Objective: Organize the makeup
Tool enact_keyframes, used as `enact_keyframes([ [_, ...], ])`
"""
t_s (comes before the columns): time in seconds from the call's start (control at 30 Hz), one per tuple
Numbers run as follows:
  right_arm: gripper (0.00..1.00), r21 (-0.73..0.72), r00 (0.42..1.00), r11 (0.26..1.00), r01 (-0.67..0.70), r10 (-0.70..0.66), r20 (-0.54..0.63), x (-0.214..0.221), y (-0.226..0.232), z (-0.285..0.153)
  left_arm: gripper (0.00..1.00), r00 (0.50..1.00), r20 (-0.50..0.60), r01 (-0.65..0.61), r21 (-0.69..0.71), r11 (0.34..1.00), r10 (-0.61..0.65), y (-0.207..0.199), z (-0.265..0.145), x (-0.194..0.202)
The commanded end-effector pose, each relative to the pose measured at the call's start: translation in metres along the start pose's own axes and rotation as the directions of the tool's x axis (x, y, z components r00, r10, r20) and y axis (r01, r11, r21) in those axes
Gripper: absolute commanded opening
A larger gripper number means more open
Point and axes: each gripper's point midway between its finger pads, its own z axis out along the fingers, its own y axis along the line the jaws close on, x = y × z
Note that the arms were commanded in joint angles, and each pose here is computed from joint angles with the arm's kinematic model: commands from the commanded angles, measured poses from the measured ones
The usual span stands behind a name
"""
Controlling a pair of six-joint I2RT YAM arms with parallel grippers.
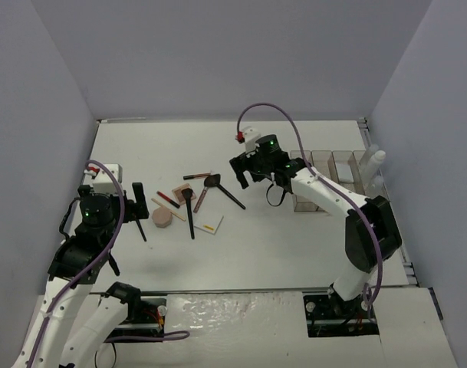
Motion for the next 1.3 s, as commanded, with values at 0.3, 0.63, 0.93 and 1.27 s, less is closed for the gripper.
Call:
enact_keyframes([
  [0.3,1.0,-0.571,0.953,0.79,0.224,-0.301,-0.043,0.07,0.199,0.019,0.97,1.0,0.015,0.014,-0.043,0.999,-0.014,0.007,0.011,-0.009],
  [0.63,1.0,-0.54,0.919,0.795,0.275,-0.383,-0.096,0.1,0.214,0.045,0.97,1.0,0.0,0.011,-0.04,0.999,-0.011,0.006,0.015,-0.007],
  [0.93,0.98,-0.435,0.889,0.834,0.34,-0.437,-0.141,0.115,0.21,0.052,0.97,1.0,-0.002,0.015,-0.031,0.999,-0.016,0.005,0.016,-0.007],
  [1.27,0.54,-0.337,0.909,0.87,0.359,-0.408,-0.083,0.075,0.188,0.029,0.97,1.0,0.004,0.019,-0.031,0.999,-0.019,0.005,0.015,-0.008],
])
